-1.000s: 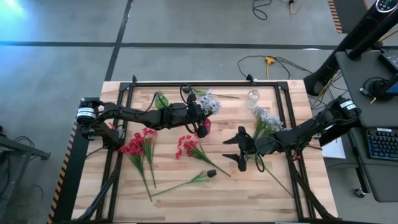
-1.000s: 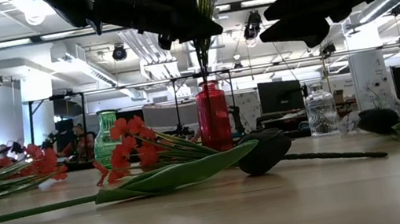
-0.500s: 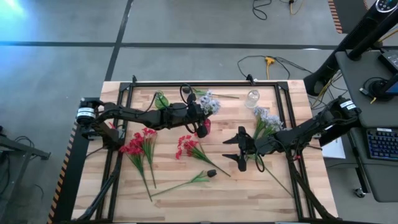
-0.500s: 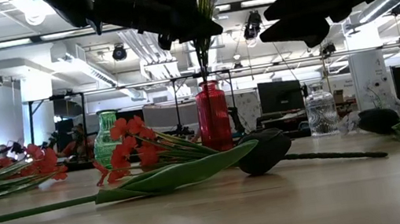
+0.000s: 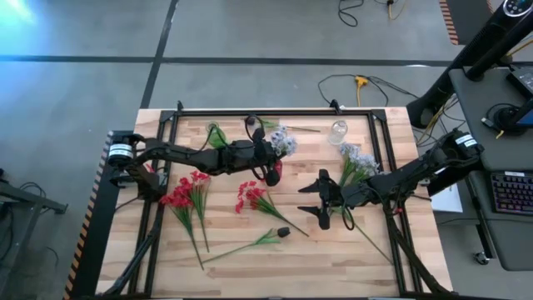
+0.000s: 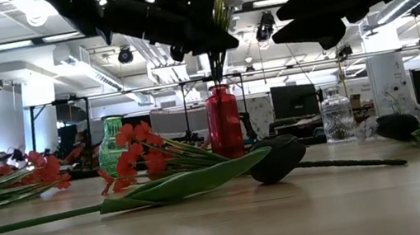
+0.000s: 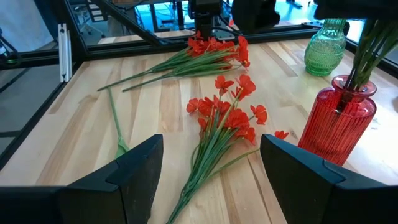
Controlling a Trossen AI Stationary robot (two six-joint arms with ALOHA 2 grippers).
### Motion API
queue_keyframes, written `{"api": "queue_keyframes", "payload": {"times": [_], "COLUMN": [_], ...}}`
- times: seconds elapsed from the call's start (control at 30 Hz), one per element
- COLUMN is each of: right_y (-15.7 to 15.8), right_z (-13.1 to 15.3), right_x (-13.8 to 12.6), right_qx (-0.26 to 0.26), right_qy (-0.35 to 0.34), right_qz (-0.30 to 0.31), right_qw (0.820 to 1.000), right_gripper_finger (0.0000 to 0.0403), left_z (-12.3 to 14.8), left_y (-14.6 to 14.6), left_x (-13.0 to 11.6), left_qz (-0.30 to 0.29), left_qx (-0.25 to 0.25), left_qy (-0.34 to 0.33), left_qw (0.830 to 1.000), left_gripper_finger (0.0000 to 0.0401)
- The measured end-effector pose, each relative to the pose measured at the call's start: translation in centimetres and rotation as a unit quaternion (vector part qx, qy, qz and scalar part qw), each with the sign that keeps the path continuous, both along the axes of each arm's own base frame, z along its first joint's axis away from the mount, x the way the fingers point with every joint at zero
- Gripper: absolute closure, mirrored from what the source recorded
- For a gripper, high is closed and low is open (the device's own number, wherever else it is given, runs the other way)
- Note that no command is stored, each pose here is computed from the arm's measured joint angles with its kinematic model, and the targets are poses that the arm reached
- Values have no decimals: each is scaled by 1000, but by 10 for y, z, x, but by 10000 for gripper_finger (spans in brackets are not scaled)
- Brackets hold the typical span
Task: Sort flowers into vase by color
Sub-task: Put the left white flowers into the red vase
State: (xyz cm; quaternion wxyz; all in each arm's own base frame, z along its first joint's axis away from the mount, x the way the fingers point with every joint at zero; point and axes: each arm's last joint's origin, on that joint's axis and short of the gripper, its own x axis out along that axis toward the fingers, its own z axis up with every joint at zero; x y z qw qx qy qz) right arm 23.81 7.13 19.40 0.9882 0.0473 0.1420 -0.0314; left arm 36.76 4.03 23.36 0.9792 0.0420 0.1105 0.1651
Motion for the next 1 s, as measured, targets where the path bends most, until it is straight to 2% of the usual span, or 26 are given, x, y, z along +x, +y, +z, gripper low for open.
{"api": "queue_keyframes", "payload": {"times": [0.67,1.0], "right_y": [0,0], "right_z": [0,0], "right_x": [0,0], "right_qx": [0,0], "right_qy": [0,-1], "right_qz": [0,0], "right_qw": [1000,1000], "right_gripper_finger": [142,142], "left_z": [-2,-10], "left_y": [0,0], "left_x": [1,4], "left_qz": [2,5], "left_qx": [-8,-14], "left_qy": [-2,7], "left_qw": [1000,1000], "left_gripper_finger": [398,369]}}
